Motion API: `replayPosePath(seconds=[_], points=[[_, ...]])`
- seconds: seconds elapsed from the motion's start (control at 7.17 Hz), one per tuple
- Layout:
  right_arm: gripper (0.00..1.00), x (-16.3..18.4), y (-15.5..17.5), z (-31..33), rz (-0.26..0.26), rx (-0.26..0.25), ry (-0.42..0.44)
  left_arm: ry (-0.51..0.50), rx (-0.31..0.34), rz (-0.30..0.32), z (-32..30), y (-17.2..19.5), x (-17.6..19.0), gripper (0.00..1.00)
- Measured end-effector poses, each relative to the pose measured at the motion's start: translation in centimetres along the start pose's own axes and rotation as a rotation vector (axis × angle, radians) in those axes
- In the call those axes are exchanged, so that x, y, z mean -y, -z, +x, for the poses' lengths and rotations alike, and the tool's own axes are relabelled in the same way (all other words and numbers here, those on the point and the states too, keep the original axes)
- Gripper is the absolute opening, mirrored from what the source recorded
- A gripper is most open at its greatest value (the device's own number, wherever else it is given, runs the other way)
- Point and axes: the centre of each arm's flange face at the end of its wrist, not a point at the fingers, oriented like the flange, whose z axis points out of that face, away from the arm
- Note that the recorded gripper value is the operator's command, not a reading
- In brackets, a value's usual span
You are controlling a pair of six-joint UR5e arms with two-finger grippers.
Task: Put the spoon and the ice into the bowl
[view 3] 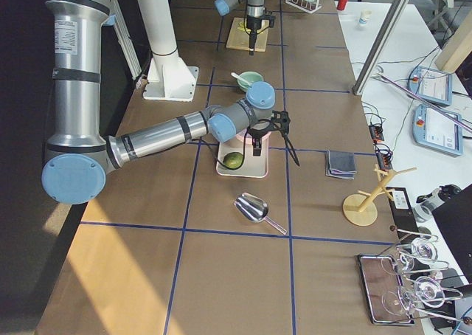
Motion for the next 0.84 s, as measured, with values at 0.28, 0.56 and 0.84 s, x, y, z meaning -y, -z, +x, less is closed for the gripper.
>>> replayPosePath(seconds=[0.28, 0.56, 0.84], points=[[0.99, -1.4, -5.4, -9.3, 0.057, -0.047, -0.081, 0.031, -0.007, -0.015, -4.8, 2.7, -0.4, 0.75], [0.98, -3.6, -9.4, -13.2, 0.101, -0.096, -0.067, 0.040, -0.005, -0.016, -6.2, 3.4, -0.7, 0.76], [0.97, -4.9, -11.3, -14.5, 0.113, -0.119, -0.033, 0.042, -0.003, -0.015, -6.4, 3.4, -0.8, 0.76]])
